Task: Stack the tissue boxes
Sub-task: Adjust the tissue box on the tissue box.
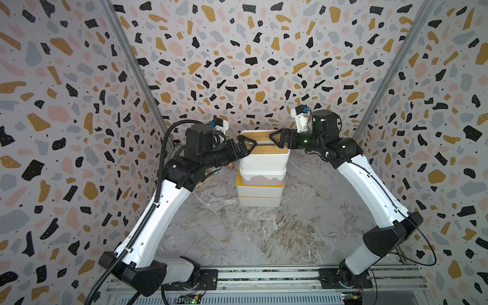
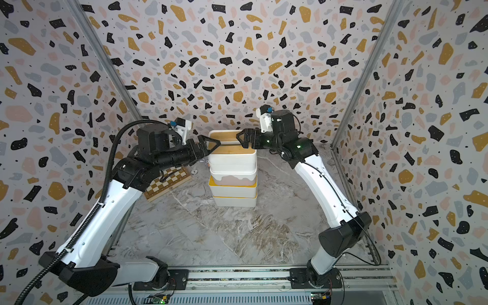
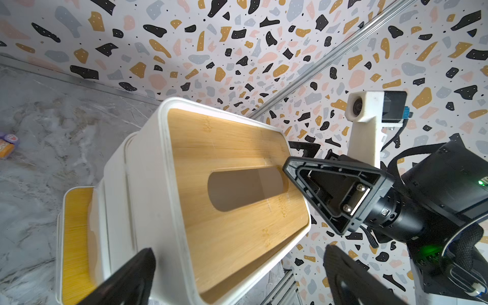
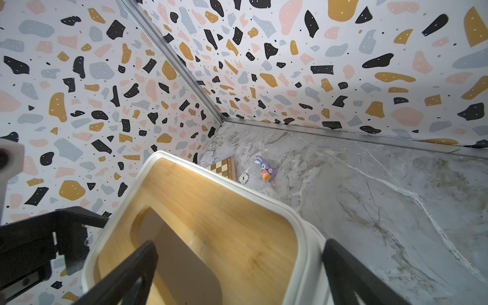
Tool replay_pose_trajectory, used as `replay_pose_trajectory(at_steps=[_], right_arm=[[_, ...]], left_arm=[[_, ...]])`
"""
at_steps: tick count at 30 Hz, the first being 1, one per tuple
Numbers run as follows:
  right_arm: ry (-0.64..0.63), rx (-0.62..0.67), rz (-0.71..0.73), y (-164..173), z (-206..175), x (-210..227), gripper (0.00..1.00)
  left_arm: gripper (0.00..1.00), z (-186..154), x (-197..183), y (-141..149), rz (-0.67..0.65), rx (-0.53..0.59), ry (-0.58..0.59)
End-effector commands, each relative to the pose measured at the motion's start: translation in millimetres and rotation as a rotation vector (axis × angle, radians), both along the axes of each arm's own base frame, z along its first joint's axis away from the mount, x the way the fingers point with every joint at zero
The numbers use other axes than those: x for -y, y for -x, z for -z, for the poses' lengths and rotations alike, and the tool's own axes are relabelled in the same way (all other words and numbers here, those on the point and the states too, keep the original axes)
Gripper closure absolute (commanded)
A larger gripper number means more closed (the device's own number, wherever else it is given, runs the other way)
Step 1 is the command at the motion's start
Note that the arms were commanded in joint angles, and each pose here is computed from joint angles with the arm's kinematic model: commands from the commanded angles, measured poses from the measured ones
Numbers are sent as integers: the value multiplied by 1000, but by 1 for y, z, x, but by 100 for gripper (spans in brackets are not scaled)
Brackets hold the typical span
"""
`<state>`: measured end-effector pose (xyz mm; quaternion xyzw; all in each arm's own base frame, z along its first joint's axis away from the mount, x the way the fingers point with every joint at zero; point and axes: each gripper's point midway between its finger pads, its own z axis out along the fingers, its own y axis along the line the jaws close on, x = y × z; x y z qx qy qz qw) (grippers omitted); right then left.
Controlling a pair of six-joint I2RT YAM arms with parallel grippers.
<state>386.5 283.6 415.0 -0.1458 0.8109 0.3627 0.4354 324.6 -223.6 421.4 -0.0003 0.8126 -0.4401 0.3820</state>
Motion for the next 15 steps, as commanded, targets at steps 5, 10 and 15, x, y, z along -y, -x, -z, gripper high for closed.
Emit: replay_pose_trajectory(at_steps=[5, 10, 15], right_arm=[[23, 47, 44, 1, -23, 18, 1], [24, 35, 71, 17, -28, 34, 1], [-3, 2, 17, 42, -25, 27, 1]], left_arm=[[1, -22, -4, -1, -21, 81, 10], [0, -22, -9, 1, -43, 92, -7], [0, -26, -5, 3, -20, 95, 13]])
